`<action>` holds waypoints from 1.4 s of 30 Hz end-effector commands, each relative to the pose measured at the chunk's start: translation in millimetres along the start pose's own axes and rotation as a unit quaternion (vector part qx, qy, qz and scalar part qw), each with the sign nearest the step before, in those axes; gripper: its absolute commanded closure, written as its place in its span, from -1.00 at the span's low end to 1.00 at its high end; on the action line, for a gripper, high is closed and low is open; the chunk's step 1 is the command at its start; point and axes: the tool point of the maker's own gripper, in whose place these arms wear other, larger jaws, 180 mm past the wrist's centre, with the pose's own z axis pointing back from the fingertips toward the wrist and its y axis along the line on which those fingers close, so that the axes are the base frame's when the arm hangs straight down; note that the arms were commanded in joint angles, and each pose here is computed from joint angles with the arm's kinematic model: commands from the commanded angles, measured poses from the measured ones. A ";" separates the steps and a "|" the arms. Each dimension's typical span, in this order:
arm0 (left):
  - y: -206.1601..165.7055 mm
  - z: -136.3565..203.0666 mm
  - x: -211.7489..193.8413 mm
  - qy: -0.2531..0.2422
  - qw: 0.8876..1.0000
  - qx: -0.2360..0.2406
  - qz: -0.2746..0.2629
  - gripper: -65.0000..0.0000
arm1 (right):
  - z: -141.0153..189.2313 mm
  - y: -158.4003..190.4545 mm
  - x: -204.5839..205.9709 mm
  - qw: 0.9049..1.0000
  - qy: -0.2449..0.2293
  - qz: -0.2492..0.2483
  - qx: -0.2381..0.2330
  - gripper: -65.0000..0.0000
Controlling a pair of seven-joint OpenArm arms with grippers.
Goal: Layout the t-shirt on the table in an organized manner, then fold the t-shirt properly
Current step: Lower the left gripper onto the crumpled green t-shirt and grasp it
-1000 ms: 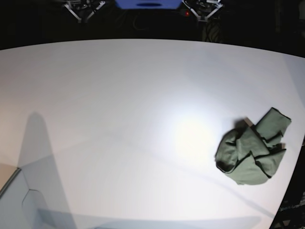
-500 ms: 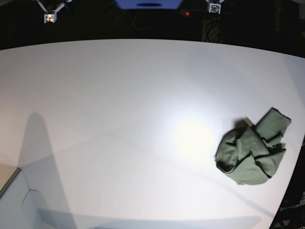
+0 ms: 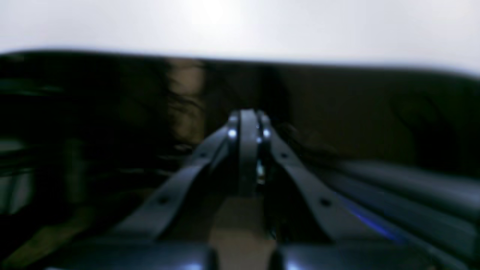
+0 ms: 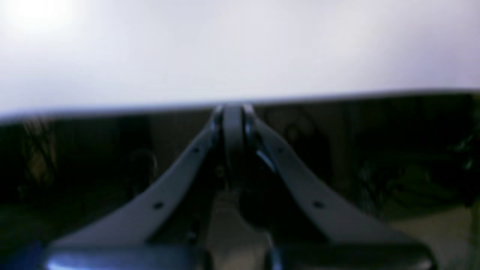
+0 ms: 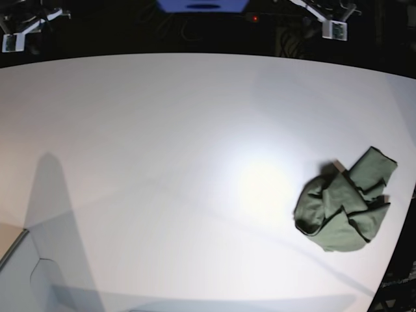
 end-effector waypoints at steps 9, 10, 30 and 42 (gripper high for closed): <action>66.7 7.8 36.3 -0.060 0.992 0.106 0.012 1.00 | -26.6 10.0 70.0 0.994 -0.106 -0.032 -0.002 1.00; 68.7 7.2 39.5 -0.064 0.992 0.109 0.012 1.00 | -31.5 13.9 75.2 0.993 -0.109 -0.037 0.002 1.00; 53.4 -48.1 218.2 -0.270 0.957 0.081 0.065 0.12 | -88.5 69.8 113.5 0.996 -0.030 -0.048 0.075 0.99; 79.2 -122.6 307.4 -0.285 0.948 0.076 0.117 -0.06 | -90.1 70.4 103.6 0.996 0.005 -0.046 0.075 0.45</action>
